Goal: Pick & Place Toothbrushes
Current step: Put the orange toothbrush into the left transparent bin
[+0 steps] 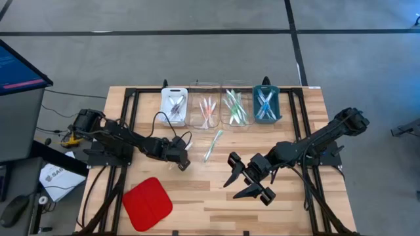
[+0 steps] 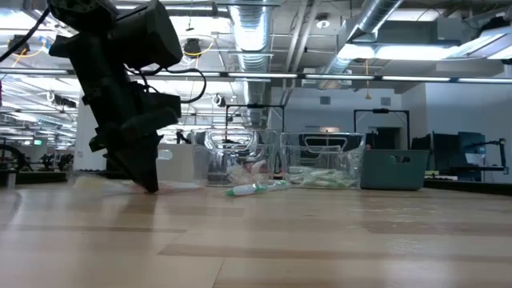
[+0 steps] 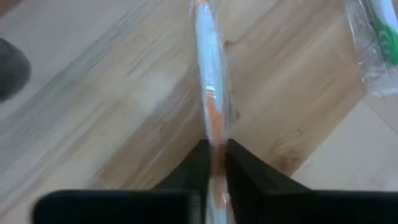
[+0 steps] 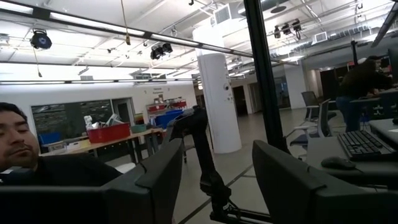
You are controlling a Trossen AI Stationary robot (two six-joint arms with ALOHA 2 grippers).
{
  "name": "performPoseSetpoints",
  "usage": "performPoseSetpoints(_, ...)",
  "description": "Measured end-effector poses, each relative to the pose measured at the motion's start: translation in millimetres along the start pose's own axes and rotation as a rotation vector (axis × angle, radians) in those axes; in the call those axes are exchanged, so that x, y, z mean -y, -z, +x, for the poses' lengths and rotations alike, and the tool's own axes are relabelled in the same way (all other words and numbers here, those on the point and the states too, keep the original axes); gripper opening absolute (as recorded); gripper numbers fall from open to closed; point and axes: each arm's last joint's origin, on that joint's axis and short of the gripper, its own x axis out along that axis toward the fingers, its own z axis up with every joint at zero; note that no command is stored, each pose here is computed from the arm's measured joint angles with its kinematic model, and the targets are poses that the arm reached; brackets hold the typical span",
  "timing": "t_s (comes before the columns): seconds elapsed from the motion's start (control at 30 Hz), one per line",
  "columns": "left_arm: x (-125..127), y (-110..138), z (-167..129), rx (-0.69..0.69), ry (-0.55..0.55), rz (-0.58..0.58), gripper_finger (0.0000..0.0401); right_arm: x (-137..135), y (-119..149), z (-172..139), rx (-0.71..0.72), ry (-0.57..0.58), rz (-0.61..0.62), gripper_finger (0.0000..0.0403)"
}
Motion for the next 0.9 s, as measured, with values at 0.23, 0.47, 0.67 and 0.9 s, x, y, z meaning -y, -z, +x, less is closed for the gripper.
performPoseSetpoints(0.23, 5, -1, -46, 0.132, 0.153, 0.006, 0.0007, 1, 2, 0, -0.016, 0.005, -0.008, 0.0185)
performPoseSetpoints(0.47, 17, 6, -111, 0.471, 0.360, 0.017, 0.0007, 10, 3, -1, -0.052, 0.050, -0.065, 0.0185)
performPoseSetpoints(0.67, 32, 9, -159, 0.754, 0.579, 0.071, 0.0007, 29, 4, -5, -0.080, 0.135, -0.059, 0.0180)
performPoseSetpoints(0.9, 43, 14, -193, 0.955, 0.753, 0.130, 0.0006, 48, 5, -9, -0.108, 0.218, -0.005, 0.0169)
